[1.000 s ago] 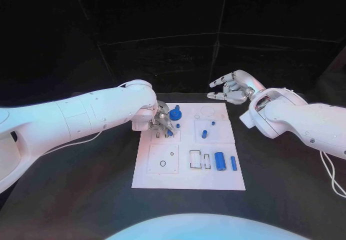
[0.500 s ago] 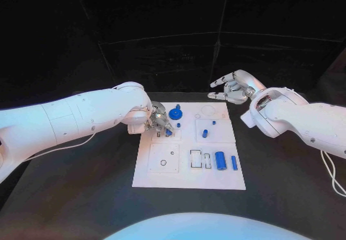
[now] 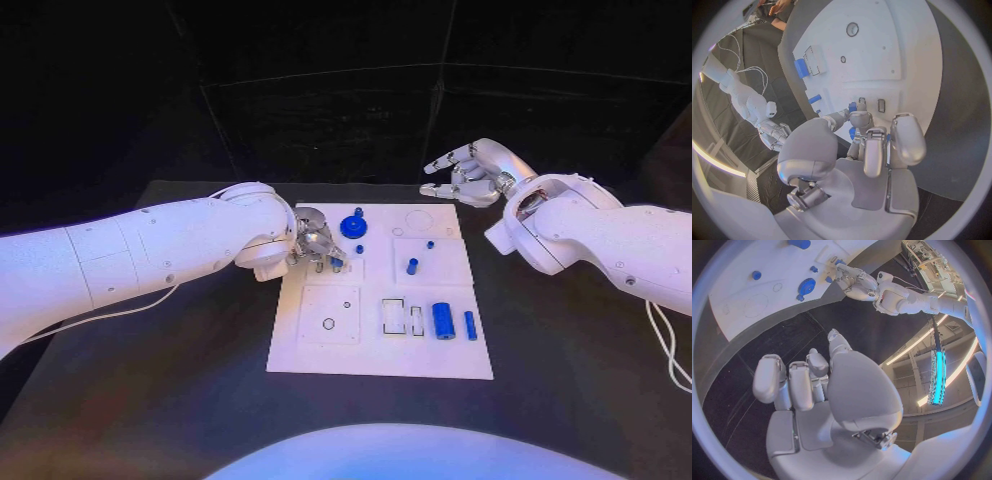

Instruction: Assemble the parts on the task board

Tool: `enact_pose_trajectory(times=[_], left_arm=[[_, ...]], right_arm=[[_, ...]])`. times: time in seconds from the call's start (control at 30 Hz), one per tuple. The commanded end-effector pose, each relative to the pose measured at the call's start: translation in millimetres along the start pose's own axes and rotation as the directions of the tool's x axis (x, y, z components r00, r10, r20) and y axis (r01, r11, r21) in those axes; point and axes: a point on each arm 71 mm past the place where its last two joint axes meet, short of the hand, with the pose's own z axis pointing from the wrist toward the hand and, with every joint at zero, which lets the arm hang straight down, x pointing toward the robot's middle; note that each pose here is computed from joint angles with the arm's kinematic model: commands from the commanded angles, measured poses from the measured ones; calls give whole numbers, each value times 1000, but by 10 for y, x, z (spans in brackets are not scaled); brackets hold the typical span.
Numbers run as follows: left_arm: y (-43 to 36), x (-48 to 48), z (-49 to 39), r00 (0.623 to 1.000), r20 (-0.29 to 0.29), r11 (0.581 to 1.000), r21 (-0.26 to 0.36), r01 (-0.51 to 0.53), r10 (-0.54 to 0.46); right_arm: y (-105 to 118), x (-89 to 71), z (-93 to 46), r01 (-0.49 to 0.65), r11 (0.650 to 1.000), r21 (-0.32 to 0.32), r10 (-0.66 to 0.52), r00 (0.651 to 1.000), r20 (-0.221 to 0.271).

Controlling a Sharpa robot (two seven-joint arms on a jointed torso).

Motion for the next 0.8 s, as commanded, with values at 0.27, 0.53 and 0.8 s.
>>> enact_pose_trajectory(times=[0.27,0.53,0.8], left_arm=[[44,0,15,995,96,1000,-6,-9,9],[42,61,41,998,33,998,-41,-44,46],[53,90,52,997,-12,995,-63,-72,71]], right_arm=[[18,-3,2,4,1000,-7,-4,1000,-4],[23,3,8,4,1000,-8,-4,1000,-5],[22,5,11,4,1000,-8,-4,1000,-6]])
